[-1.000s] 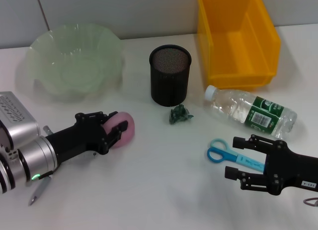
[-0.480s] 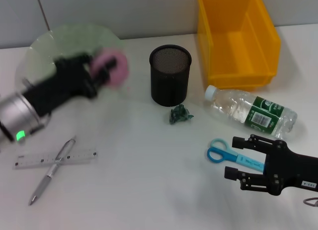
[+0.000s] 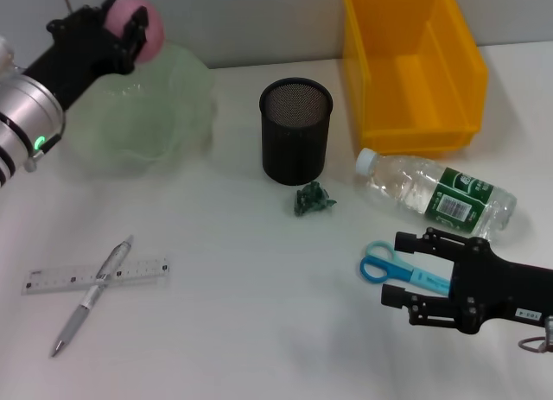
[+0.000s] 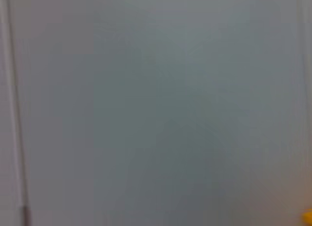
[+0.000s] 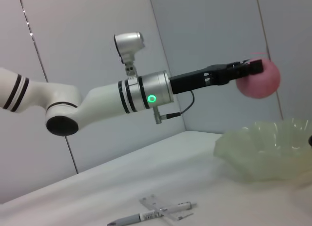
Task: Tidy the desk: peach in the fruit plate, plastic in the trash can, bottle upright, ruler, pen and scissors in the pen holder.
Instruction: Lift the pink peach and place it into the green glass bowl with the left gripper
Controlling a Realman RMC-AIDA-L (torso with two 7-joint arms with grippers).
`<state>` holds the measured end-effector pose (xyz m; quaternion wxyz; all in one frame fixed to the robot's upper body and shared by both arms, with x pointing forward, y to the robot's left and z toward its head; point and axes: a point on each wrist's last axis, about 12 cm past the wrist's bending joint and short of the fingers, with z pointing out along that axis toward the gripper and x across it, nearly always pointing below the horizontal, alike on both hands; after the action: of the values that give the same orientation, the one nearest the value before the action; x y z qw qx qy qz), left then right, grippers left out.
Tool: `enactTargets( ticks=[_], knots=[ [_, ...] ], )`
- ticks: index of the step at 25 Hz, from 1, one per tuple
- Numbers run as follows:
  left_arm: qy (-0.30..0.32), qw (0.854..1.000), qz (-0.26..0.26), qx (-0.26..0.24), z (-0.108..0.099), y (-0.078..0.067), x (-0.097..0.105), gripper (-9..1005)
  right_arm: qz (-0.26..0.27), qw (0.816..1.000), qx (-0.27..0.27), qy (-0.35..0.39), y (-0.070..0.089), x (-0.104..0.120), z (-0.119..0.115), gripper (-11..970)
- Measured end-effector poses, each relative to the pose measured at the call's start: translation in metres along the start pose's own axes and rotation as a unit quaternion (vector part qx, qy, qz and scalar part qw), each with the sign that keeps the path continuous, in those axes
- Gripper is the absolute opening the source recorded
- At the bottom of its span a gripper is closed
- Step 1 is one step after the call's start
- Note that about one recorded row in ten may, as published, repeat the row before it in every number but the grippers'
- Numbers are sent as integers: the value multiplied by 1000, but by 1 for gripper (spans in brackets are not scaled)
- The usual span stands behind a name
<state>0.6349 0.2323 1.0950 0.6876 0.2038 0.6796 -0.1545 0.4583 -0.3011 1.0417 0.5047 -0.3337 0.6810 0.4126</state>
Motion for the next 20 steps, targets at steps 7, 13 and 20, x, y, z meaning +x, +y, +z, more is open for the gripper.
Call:
enactTargets(
  ticks=[7,13,20],
  knots=[
    [-9,999,-2,-40,-2,8,1,448,1,1000,-1,0,-1,-1,1,826],
    [-7,999,-4,-40,-4,8,2,696,-1,1000,1,-6,-1,-2,5,825],
    [-24,999,-35,30,-42,0,16,786,5,995,83,-60,-14,-10,-10,825]
  ],
)
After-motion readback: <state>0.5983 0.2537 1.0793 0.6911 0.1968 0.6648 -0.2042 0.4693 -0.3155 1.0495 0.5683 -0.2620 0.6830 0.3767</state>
